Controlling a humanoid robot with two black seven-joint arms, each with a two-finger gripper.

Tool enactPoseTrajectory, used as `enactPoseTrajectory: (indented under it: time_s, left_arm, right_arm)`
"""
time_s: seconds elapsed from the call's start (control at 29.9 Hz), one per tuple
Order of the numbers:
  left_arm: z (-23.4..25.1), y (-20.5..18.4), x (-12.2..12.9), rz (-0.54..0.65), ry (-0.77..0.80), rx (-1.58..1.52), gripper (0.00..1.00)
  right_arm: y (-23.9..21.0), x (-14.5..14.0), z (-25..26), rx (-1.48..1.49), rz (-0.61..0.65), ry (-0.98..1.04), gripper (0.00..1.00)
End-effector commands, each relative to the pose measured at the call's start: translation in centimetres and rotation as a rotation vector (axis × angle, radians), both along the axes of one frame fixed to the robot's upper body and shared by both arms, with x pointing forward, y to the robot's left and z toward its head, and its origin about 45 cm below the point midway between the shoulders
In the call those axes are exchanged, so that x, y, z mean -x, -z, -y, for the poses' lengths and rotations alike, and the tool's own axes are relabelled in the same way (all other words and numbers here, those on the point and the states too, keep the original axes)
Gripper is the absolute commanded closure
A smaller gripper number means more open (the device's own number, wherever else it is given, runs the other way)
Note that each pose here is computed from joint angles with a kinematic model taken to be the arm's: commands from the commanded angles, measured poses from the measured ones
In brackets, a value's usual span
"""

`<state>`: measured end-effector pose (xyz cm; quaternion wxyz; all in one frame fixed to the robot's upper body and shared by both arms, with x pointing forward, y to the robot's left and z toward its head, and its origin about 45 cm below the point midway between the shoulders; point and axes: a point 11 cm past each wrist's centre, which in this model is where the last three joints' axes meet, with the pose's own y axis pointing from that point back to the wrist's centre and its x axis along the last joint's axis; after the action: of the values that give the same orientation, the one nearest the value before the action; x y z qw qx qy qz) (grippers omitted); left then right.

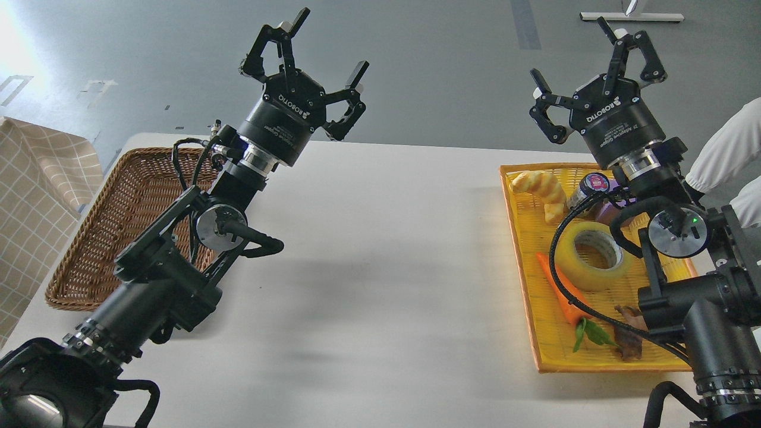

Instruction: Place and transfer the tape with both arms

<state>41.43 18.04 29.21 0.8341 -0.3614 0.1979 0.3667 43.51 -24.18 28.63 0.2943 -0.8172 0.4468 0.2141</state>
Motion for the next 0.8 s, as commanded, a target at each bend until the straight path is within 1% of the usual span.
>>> enactPoseTrajectory:
  time_s: [0.0, 0.77]
  left_arm:
    - [0.00, 0.01, -0.01, -0.002, 0.000, 0.003, 0.02]
    - [-0.39, -0.12, -0.12, -0.003, -0.013, 0.024, 0.02]
  right_arm:
    - [0.10, 0.03, -0.14, -0.002, -0.002, -0.002, 0.00]
    - [0.13, 0.07, -0.19, -0.004, -0.002, -0.003, 0.00]
